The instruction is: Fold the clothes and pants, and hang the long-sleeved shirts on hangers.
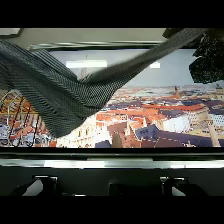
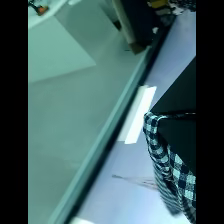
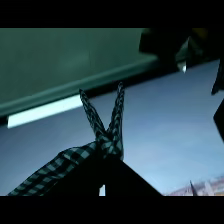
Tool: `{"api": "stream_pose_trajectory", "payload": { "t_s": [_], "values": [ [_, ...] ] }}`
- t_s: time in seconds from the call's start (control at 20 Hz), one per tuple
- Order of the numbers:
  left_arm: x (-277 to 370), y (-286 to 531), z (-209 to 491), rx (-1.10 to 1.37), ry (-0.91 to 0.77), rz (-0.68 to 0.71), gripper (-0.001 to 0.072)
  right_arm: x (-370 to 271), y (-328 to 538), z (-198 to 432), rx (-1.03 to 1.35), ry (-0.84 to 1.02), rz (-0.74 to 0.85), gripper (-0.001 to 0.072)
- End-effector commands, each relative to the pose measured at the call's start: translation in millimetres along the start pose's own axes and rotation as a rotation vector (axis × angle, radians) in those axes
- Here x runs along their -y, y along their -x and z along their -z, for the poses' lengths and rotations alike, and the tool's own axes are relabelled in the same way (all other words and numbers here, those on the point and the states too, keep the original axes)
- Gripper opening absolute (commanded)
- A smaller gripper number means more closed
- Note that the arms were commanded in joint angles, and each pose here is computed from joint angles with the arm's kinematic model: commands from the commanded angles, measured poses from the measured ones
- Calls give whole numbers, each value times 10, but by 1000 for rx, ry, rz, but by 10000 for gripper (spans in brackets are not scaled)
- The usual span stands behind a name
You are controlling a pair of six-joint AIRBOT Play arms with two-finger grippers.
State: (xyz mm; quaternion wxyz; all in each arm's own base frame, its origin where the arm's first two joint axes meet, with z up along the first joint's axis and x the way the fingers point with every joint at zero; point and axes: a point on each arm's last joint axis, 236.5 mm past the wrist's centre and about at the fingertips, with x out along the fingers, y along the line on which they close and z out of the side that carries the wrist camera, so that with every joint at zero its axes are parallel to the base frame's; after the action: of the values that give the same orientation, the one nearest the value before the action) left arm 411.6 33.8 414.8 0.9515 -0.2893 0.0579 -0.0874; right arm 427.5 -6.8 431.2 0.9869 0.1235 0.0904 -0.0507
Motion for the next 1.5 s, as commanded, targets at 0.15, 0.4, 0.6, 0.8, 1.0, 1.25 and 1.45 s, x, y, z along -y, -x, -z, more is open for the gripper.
{"api": "stream_pose_trajectory", "payload": {
  "t_s": [0.15, 0.4, 0.6, 0.8, 1.0, 1.25, 1.45],
  "values": [
    [781, 1365, -808, 332, -124, -132, 22, 418, 2522, -1449, 584, 7, 73, 33],
    [1047, 2040, -772, 425, -139, -175, 22, 675, 3571, -1445, 710, -34, 92, 33],
    [1208, 2083, -710, 417, -119, -115, 23, 683, 3605, -1552, 759, -10, 111, 33],
    [1013, 1510, -360, 221, 2, -49, 23, 721, 2563, -1487, 601, 47, 226, 33],
    [190, 664, -69, 81, 58, -129, 23, 895, 1012, -1173, 447, -77, 355, 33],
    [-332, -838, 786, -103, -31, -90, 24, 1009, -687, -526, 342, -242, 339, 33],
    [-765, -1782, 1189, -16, 67, -115, 25, 1063, -1422, 68, 222, -241, 353, 33]
  ]
}}
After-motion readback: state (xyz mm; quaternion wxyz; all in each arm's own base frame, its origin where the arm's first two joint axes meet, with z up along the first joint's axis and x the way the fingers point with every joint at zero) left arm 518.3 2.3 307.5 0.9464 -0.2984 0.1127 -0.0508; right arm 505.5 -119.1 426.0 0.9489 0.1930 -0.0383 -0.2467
